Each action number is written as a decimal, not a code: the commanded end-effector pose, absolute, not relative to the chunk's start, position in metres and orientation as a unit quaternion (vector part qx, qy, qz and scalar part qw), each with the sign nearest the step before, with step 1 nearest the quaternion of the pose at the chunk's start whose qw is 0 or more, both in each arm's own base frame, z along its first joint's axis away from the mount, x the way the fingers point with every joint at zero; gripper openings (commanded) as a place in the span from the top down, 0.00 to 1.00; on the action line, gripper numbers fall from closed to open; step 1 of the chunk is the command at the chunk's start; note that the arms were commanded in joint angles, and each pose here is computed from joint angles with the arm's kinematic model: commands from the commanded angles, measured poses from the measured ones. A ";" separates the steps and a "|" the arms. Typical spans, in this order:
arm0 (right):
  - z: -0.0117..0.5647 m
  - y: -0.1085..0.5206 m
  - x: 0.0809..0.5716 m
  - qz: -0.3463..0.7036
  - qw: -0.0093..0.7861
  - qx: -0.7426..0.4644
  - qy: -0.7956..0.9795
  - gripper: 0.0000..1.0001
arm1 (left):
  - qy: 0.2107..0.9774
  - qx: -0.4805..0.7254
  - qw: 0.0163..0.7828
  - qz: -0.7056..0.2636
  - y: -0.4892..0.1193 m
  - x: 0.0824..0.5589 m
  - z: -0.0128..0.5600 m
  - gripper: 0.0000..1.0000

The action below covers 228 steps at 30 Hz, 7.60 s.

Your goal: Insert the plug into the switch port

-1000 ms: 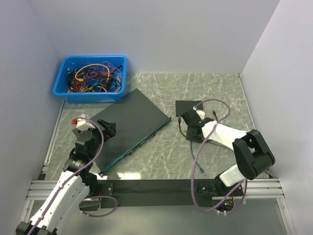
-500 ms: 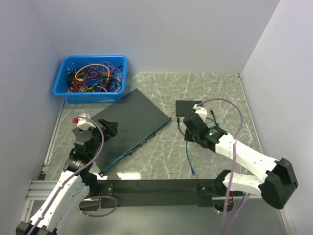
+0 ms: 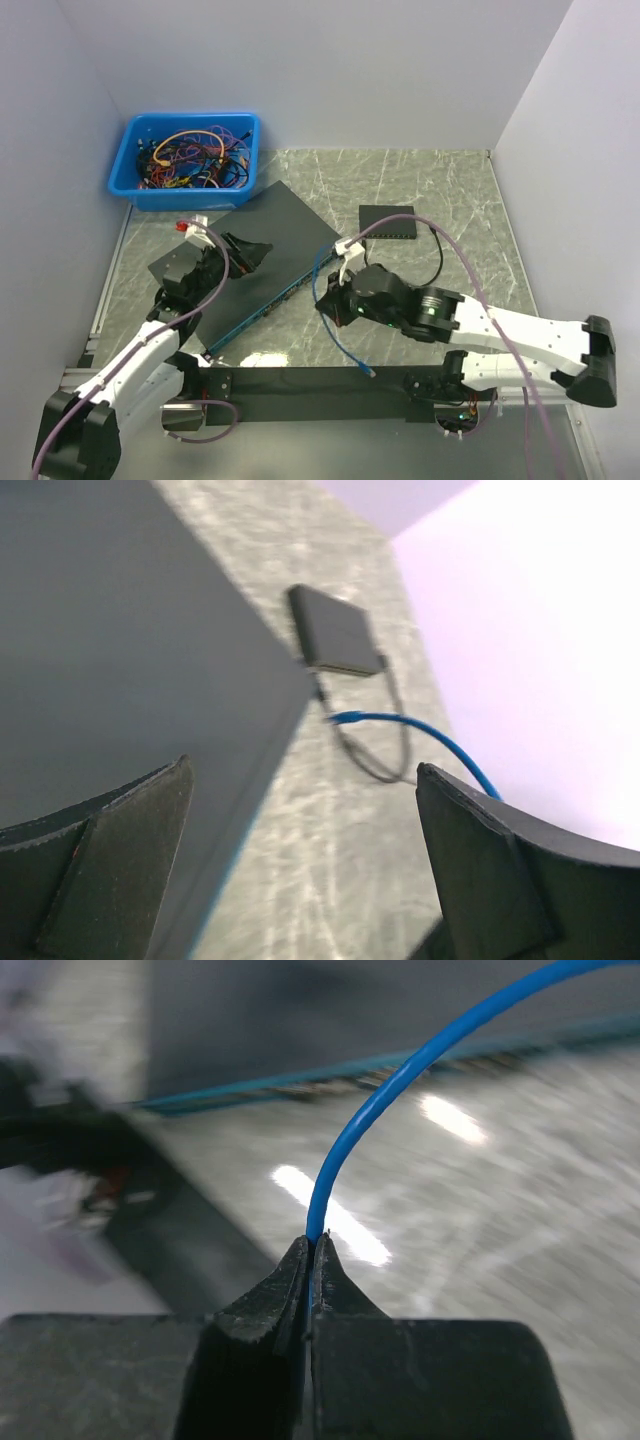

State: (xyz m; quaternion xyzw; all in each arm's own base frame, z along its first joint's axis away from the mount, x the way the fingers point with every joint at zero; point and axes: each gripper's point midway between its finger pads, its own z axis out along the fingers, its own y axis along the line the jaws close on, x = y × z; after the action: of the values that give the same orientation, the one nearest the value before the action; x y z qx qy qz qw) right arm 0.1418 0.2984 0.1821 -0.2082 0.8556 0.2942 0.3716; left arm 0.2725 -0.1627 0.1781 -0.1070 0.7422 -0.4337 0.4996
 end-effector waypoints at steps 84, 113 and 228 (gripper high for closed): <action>0.289 0.337 0.097 0.485 0.479 -0.289 0.672 0.05 | 0.620 -0.147 0.439 -0.634 -0.185 0.213 0.261 1.00; 0.289 0.420 0.185 0.300 0.512 -0.258 0.762 0.61 | 0.628 -0.063 0.450 -0.632 -0.188 0.176 0.298 0.99; 0.275 0.377 0.210 0.440 0.438 -0.090 0.779 1.00 | 0.748 0.002 0.541 -0.384 -0.259 0.175 0.244 0.82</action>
State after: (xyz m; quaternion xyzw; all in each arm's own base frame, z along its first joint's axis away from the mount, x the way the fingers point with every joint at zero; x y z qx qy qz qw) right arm 0.2169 0.3773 0.2472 -0.1060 0.8054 0.3913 0.4325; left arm 0.1674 -0.2586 0.2168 0.0247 0.7756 -0.3641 0.5150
